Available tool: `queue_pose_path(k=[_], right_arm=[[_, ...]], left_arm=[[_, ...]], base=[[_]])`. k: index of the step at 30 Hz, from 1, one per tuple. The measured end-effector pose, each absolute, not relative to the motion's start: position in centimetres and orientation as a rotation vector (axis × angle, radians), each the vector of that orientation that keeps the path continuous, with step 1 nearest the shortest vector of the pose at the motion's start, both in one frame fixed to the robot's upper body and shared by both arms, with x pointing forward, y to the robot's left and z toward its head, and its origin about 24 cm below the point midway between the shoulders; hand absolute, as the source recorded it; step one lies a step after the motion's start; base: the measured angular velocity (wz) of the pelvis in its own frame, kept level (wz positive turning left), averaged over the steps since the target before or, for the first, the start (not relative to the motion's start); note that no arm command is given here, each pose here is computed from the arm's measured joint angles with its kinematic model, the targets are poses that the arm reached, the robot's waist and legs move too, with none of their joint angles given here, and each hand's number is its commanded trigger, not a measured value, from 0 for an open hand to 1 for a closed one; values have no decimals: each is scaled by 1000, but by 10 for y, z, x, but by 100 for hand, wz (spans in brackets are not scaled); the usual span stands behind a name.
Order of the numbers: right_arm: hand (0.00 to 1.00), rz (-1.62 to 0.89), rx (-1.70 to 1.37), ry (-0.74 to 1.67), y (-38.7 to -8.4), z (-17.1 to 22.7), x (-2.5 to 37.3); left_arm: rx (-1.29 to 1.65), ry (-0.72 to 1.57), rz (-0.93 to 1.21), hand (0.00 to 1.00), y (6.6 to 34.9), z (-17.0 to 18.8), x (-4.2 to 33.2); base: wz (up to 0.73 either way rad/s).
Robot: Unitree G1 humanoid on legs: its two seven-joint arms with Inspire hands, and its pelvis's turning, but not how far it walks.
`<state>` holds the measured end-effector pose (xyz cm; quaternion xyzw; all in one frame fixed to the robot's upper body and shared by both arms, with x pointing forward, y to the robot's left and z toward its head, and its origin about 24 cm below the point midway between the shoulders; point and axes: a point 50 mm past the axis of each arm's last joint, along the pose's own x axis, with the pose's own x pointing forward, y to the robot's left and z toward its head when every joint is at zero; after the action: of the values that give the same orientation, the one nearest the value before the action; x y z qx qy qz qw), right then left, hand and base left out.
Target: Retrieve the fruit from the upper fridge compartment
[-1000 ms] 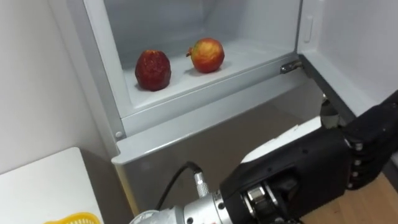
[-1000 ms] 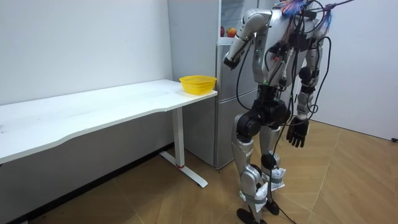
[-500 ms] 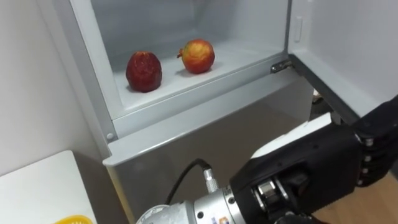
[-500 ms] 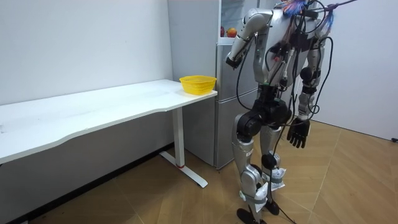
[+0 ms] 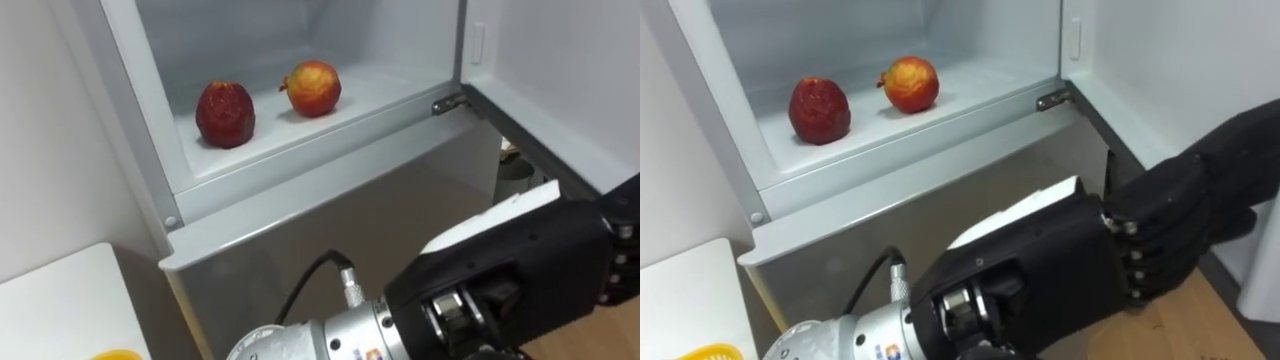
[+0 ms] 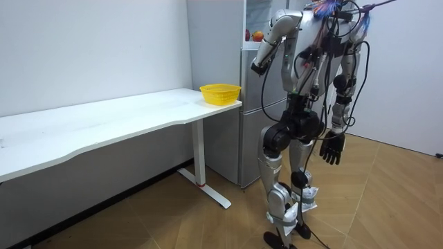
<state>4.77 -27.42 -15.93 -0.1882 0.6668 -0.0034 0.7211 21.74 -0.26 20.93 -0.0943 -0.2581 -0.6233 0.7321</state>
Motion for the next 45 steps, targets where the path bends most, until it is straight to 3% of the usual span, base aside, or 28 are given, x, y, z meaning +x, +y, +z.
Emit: queue_pose_path(k=[17, 29, 38, 45], right_arm=[[0, -34, -416, 1463, -275, -159, 50], [0, 22, -496, 1450, -273, -159, 56], [0, 36, -526, 1425, -270, -160, 58], [0, 17, -544, 1443, -265, -163, 38]], left_arm=[[-85, -592, -1309, 0, 8, 210, 219], [-5, -687, -973, 0, 71, 223, 230], [8, -765, -775, 0, 100, 237, 230], [54, -844, -452, 0, 143, 241, 222]], base=[[3], [17], [14], [9]])
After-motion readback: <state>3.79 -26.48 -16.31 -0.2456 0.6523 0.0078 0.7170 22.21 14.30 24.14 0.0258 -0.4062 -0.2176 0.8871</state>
